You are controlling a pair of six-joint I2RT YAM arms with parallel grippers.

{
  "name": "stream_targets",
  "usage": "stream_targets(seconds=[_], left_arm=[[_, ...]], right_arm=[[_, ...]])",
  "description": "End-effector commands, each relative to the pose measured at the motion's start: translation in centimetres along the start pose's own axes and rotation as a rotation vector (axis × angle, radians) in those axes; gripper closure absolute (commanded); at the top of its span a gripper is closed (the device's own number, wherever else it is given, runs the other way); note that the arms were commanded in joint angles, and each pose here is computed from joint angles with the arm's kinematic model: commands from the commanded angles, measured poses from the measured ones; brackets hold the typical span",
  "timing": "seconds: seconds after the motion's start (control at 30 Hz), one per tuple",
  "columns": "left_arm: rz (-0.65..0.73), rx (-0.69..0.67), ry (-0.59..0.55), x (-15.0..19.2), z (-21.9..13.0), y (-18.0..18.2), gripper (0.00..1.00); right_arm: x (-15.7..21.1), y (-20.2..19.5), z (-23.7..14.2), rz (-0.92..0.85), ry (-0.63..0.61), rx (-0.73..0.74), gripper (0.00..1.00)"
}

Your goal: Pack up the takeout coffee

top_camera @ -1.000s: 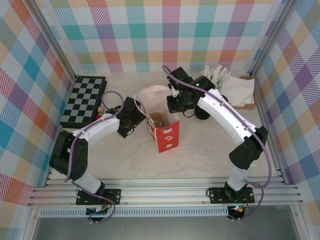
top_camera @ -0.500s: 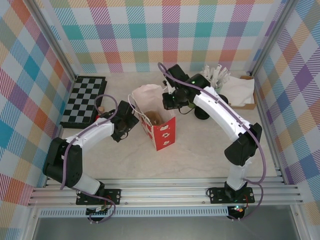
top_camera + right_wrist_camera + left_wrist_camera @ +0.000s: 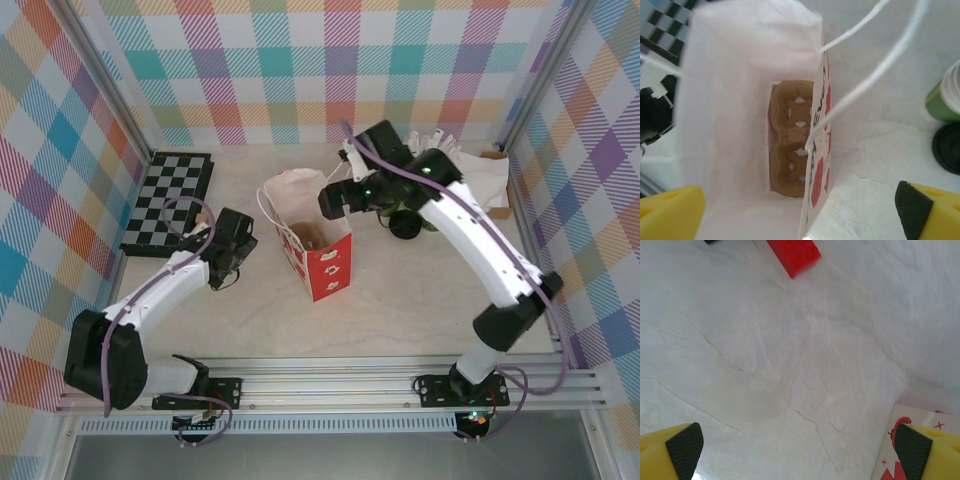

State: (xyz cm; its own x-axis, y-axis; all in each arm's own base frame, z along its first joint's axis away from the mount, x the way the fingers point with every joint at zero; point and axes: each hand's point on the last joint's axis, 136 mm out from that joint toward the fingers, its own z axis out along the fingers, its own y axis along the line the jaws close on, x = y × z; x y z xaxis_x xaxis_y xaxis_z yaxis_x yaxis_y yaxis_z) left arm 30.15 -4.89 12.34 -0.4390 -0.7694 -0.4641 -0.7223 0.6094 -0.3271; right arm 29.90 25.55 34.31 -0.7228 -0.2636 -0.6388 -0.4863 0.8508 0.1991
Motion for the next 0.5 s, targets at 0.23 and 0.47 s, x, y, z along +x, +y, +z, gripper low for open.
stream_targets(seconds=[0.23, 0.47], left_arm=[[-0.019, 0.315, -0.26, -6.3, -9.0, -0.6, 0.0], [0.186, 0.669, -0.346, -7.5, -17.1, -4.2, 0.0]], right_arm=[[2.3, -12.5, -5.6, 0.278, -0.261, 0.172, 0.0], [7.1, -21.8, -0.9, 0.593, -0.126, 0.24, 0.0]])
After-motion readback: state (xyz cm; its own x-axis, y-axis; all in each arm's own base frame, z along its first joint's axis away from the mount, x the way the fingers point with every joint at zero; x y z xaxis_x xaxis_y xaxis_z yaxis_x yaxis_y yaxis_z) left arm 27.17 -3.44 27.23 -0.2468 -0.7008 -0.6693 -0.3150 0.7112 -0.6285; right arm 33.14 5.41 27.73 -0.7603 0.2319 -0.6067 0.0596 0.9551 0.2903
